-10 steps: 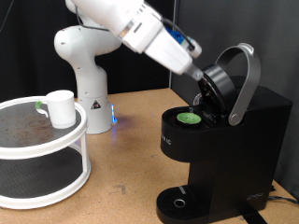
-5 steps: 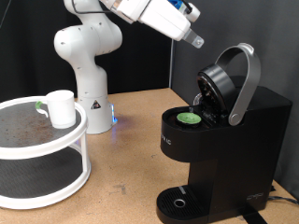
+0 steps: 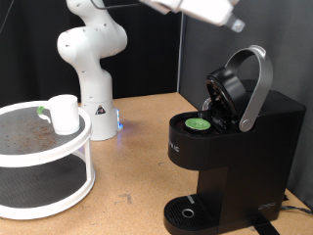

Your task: Make a cup of coffee with the keurig machine

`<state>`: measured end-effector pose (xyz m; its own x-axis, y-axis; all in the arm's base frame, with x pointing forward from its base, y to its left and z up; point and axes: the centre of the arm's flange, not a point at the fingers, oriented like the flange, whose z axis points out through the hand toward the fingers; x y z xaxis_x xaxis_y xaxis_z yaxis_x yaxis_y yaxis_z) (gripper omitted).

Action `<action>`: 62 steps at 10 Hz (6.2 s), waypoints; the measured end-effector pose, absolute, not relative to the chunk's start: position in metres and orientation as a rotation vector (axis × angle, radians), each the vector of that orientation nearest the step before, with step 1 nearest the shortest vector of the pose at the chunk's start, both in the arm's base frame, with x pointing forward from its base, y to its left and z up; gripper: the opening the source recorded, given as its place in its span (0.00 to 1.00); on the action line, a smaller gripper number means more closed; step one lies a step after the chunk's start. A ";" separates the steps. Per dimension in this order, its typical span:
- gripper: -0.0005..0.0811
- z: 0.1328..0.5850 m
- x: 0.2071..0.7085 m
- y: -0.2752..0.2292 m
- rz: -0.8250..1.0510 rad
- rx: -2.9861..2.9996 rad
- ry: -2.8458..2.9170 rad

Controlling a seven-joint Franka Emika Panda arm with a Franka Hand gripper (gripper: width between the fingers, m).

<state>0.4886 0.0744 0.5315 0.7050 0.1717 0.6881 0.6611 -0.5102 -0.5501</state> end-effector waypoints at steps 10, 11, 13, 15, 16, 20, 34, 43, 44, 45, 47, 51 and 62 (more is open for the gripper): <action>0.99 0.538 0.497 0.157 -0.685 -2.167 -0.633; 0.99 0.540 0.497 0.171 -0.680 -2.157 -0.649; 0.99 0.547 0.496 0.198 -0.678 -2.150 -0.673; 0.99 0.545 0.495 0.217 -0.651 -2.170 -0.696; 0.99 0.541 0.495 0.221 -0.639 -2.183 -0.711; 0.88 0.532 0.500 0.215 -0.647 -2.204 -0.705; 0.01 0.506 0.497 0.129 -0.518 -2.256 -0.723; 0.01 0.480 0.492 0.051 -0.469 -2.368 -0.745; 0.01 0.473 0.490 0.047 -0.454 -2.383 -0.763; 0.01 0.465 0.489 0.043 -0.441 -2.405 -0.773; 0.01 0.443 0.485 0.037 -0.422 -2.471 -0.788; 0.01 0.411 0.484 0.031 -0.418 -2.558 -0.788; 0.01 0.464 0.488 0.038 -0.586 -2.240 -0.616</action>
<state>0.4882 0.0380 0.4636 0.7815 0.2507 0.5713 0.5829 -0.6199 -0.5253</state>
